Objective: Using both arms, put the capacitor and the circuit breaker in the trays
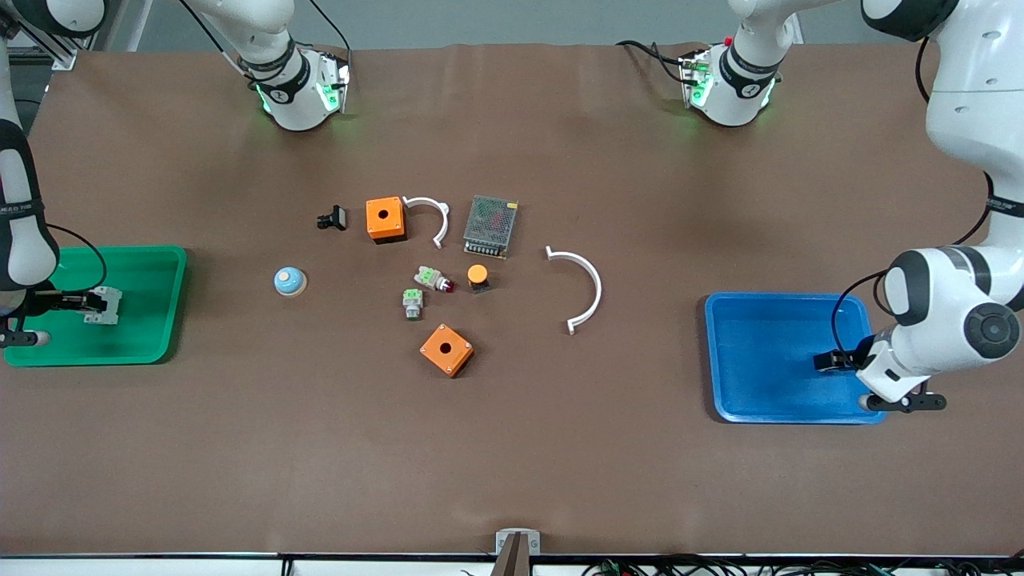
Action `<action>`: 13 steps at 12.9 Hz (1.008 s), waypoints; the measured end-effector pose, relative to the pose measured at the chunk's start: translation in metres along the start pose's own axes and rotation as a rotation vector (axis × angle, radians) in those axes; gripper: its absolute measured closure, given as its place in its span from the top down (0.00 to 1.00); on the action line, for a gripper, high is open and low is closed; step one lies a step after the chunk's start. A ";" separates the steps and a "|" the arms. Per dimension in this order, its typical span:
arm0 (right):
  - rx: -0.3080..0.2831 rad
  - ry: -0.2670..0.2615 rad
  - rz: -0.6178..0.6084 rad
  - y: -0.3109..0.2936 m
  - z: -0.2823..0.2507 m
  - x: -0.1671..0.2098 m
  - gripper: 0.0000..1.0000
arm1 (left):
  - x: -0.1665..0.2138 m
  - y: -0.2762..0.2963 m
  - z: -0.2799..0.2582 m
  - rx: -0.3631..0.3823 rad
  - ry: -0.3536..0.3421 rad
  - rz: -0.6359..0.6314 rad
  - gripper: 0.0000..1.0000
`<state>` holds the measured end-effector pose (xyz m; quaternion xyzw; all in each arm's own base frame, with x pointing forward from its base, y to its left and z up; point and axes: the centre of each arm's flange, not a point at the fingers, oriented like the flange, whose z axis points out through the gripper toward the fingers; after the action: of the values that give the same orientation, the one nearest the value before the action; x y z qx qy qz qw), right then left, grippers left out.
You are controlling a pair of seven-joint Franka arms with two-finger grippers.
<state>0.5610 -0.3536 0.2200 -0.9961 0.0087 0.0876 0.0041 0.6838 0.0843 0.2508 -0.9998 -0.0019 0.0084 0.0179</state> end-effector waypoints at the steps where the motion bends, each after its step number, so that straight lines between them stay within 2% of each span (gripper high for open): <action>1: 0.000 0.000 0.000 0.000 0.000 0.000 0.47 | 0.002 0.008 -0.024 -0.010 0.025 0.004 1.00; 4: -0.007 0.020 -0.006 -0.002 -0.019 0.004 0.79 | 0.002 0.037 -0.097 -0.020 0.088 0.029 1.00; 6: -0.004 0.018 -0.025 -0.015 -0.074 0.005 0.99 | -0.007 0.047 -0.147 -0.004 0.087 0.041 1.00; 8: 0.002 -0.006 -0.033 -0.049 -0.148 -0.001 1.00 | -0.017 0.046 -0.202 0.017 0.089 0.038 1.00; 10: 0.000 -0.037 0.011 -0.106 -0.208 -0.010 1.00 | -0.031 0.046 -0.254 0.032 0.058 0.031 1.00; 12: -0.014 -0.044 0.016 -0.163 -0.243 -0.014 1.00 | -0.045 0.049 -0.289 0.040 0.013 0.031 1.00; 13: -0.020 -0.036 0.006 -0.188 -0.254 -0.014 1.00 | -0.051 0.051 -0.305 0.043 0.014 0.030 1.00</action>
<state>0.5950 -0.1679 0.4740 -0.9943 0.0105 0.1057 -0.0060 0.6383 0.0225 0.5543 -0.9991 0.0132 0.0016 0.0396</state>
